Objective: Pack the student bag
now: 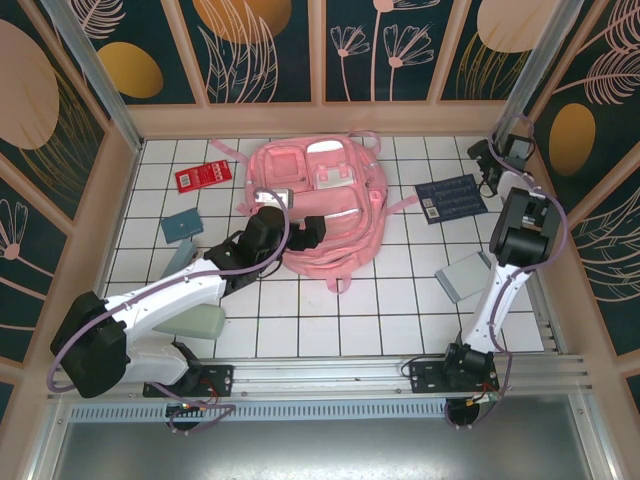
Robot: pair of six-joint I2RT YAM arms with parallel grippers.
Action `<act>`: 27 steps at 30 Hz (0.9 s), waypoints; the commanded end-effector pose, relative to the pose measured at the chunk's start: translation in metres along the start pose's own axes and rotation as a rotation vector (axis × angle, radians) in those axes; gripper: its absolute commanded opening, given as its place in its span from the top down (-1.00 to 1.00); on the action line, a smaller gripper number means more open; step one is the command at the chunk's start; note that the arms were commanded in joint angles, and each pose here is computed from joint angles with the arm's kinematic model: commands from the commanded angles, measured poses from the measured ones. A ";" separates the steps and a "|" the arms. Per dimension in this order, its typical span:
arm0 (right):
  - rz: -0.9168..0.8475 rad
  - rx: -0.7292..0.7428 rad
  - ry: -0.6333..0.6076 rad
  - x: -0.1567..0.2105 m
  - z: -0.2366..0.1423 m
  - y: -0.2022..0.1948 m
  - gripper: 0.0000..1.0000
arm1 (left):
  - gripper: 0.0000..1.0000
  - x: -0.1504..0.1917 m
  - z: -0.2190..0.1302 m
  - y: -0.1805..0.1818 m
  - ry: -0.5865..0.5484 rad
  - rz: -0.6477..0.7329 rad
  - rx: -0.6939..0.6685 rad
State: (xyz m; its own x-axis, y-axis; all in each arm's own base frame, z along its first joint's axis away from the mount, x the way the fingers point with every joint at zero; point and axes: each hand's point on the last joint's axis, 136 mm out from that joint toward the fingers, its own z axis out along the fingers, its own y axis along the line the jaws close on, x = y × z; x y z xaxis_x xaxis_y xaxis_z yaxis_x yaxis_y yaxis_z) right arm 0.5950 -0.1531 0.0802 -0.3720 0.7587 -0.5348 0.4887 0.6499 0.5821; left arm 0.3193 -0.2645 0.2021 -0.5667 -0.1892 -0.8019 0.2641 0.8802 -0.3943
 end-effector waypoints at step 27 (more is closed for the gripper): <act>-0.261 -0.086 0.368 0.205 -0.074 0.069 -0.98 | -0.97 0.016 0.001 0.003 0.007 -0.039 0.053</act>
State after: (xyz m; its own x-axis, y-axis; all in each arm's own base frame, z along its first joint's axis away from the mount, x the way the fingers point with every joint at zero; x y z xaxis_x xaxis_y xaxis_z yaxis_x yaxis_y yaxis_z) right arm 0.5133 0.0448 0.0460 -0.7447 0.5095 -0.4311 0.2724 0.8217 0.5006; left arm 0.3116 -0.2661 0.1818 -0.5944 -0.1883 -0.7818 0.2773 0.8645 -0.4191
